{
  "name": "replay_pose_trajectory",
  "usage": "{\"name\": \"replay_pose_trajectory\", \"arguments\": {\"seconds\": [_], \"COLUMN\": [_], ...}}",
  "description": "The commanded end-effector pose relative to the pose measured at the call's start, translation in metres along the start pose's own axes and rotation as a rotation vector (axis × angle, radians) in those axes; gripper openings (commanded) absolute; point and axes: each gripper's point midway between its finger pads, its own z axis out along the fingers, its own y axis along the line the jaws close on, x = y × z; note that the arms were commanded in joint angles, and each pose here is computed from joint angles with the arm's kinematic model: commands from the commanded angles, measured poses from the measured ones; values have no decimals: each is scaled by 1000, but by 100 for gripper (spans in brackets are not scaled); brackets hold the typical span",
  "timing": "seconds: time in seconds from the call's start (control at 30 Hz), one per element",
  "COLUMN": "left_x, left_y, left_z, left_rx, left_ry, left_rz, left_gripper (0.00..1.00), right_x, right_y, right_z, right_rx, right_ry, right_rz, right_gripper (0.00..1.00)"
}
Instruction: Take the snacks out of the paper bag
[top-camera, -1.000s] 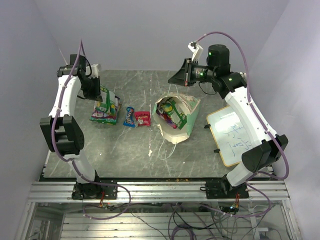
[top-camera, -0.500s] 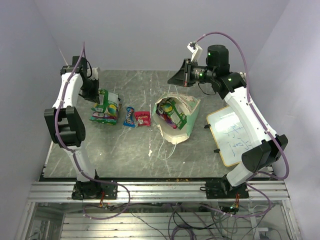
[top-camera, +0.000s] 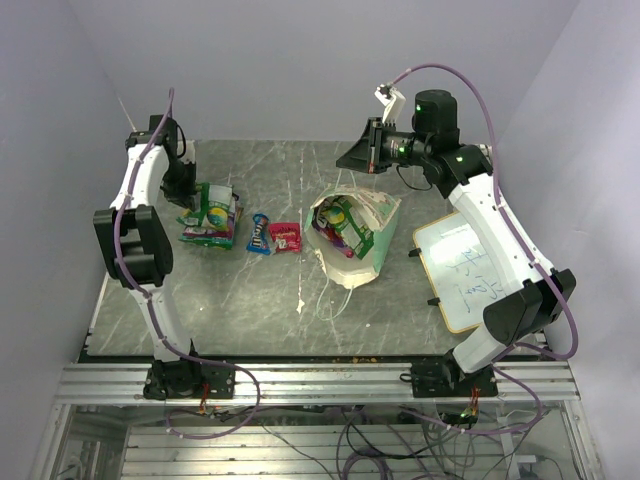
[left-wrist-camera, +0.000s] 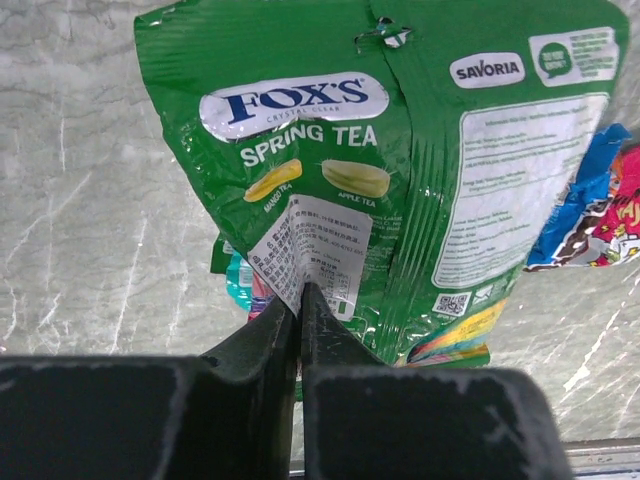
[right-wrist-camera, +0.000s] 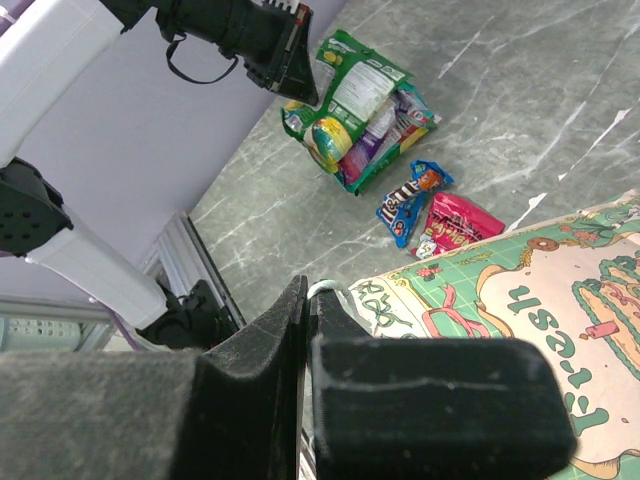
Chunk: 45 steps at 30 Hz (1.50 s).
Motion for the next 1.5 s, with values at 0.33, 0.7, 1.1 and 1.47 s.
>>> {"name": "replay_pose_trajectory", "arguments": {"seconds": [0.33, 0.7, 1.1, 1.47], "left_x": [2, -20, -24, 35], "left_y": [16, 31, -43, -261], "left_z": [2, -43, -119, -183], "left_rx": [-76, -190, -8, 500], "left_ry": [-14, -164, -477, -634], "left_rz": [-46, -99, -238, -132], "left_gripper": [37, 60, 75, 63], "right_x": [-13, -13, -25, -42], "right_y": [10, 10, -1, -23], "right_z": [-5, -3, -4, -15], "right_rx": [-11, -17, 53, 105], "right_ry": [-34, -32, -56, -111], "right_rz": [-42, -34, -52, 1], "right_gripper": [0, 0, 0, 0]}}
